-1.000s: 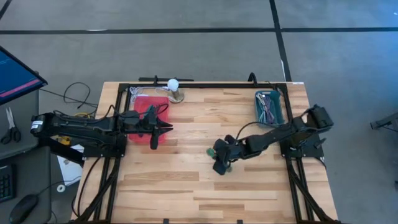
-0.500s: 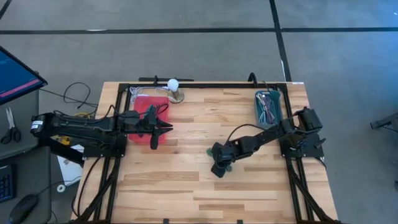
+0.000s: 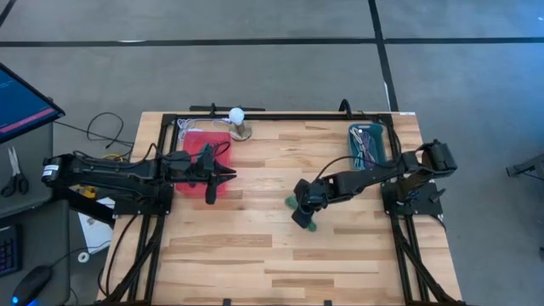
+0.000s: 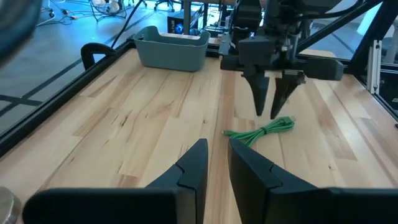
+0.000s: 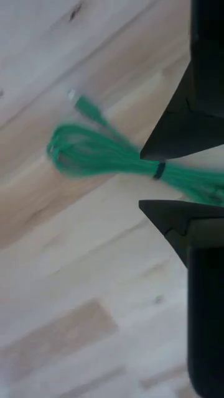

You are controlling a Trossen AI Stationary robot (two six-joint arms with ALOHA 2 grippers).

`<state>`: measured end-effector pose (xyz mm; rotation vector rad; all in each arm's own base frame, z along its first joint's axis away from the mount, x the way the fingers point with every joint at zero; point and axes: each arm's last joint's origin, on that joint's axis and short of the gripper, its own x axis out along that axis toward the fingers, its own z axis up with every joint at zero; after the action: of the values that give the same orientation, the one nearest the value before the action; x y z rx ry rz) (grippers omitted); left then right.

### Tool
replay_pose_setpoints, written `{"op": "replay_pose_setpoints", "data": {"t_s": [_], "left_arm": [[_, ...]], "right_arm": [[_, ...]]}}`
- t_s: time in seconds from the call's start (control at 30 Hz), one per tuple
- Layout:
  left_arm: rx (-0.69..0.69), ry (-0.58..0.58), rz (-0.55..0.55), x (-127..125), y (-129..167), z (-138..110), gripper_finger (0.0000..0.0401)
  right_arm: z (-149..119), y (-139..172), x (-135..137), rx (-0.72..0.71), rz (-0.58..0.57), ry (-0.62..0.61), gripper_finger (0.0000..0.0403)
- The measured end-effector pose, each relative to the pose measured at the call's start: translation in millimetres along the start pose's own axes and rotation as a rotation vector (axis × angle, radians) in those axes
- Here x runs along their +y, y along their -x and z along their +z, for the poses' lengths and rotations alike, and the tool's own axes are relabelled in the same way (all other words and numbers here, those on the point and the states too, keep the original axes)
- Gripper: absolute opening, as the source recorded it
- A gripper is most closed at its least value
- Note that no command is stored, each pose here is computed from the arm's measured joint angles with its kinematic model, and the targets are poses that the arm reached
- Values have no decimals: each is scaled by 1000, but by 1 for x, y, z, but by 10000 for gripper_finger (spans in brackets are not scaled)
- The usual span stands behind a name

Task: Pick & Place USB Port
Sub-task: Put the green charger cable into the blue bin

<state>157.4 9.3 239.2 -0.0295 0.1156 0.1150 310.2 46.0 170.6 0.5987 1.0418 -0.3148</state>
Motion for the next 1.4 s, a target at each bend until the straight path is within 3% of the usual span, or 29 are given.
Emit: {"op": "replay_pose_setpoints", "data": {"t_s": [0.43, 0.97, 1.1, 1.27, 1.4], "left_arm": [[0, 0, 0, 0, 0, 0, 62], [0, 0, 0, 0, 0, 0, 62], [0, 0, 0, 0, 0, 0, 62], [0, 0, 0, 0, 0, 0, 62], [0, 0, 0, 0, 0, 0, 62]], "right_arm": [[-9, -27, -9, 84, -100, 2, 109], [-9, -43, -6, 98, -47, -2, 105], [-9, -43, -6, 93, -47, 2, 79], [-8, -44, -5, 87, -35, 65, 13], [-7, -41, -5, 93, -39, 76, 15]]}}
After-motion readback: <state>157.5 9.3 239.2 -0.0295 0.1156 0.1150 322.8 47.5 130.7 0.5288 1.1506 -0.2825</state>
